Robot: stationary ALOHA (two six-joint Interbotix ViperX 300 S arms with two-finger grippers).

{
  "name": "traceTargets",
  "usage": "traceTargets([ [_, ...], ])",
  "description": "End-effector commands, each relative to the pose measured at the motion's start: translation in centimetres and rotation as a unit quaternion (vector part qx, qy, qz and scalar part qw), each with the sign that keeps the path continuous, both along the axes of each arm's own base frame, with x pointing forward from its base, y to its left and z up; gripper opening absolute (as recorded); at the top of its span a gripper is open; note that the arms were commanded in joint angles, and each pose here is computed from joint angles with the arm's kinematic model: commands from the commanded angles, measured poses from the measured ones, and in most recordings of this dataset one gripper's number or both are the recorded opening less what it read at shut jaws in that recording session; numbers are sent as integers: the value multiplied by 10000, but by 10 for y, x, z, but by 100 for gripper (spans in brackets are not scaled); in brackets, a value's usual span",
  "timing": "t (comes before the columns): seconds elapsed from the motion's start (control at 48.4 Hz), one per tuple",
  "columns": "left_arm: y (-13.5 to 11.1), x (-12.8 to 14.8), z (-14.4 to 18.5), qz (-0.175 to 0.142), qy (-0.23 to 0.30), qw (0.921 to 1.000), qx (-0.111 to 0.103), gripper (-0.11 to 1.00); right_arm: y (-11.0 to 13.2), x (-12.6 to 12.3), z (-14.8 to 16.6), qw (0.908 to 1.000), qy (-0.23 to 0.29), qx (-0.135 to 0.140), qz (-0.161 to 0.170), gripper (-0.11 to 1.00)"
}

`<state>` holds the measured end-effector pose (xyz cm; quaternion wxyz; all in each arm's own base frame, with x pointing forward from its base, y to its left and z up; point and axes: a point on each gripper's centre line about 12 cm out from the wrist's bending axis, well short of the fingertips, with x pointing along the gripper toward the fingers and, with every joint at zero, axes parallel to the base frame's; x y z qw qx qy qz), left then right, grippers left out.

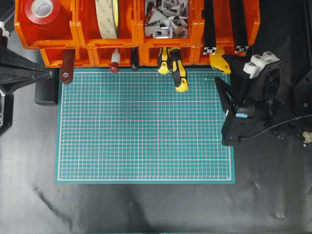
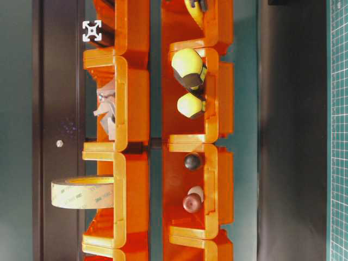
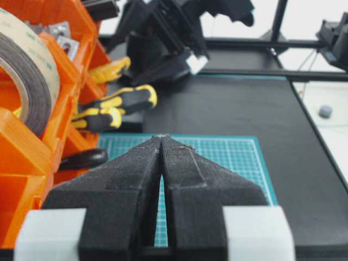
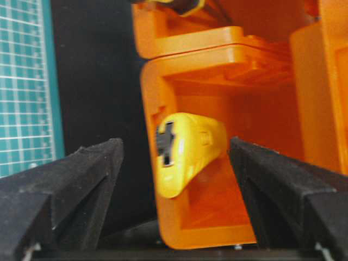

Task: Pick cutter from container rack with right arm.
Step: 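Lower the open right gripper around the yellow cutter handle and close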

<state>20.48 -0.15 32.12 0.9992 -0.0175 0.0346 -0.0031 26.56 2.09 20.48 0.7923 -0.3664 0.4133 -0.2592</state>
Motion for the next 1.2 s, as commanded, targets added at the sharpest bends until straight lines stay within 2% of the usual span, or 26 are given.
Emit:
traceTargets([
  [0.0,-1,0,12,-14,-138,9999,-1,0,-3,4,10,9998,-174,-32,-76,77],
  [0.662,-1,-1,10,-14,-100,9999,7,0,-13,9,5,9997,-165,150,-86,69],
  [0.765,-1,-1,9,-14,-92,10000,-1,0,-12,10,4,9996,-165,214,-55,61],
  [0.951,-1,-1,9,-12,-92,10000,-24,0,-9,10,2,9992,-157,356,9,29],
  [1.179,-1,-1,10,-9,-99,9999,-77,0,-6,12,1,9986,-158,491,61,29],
])
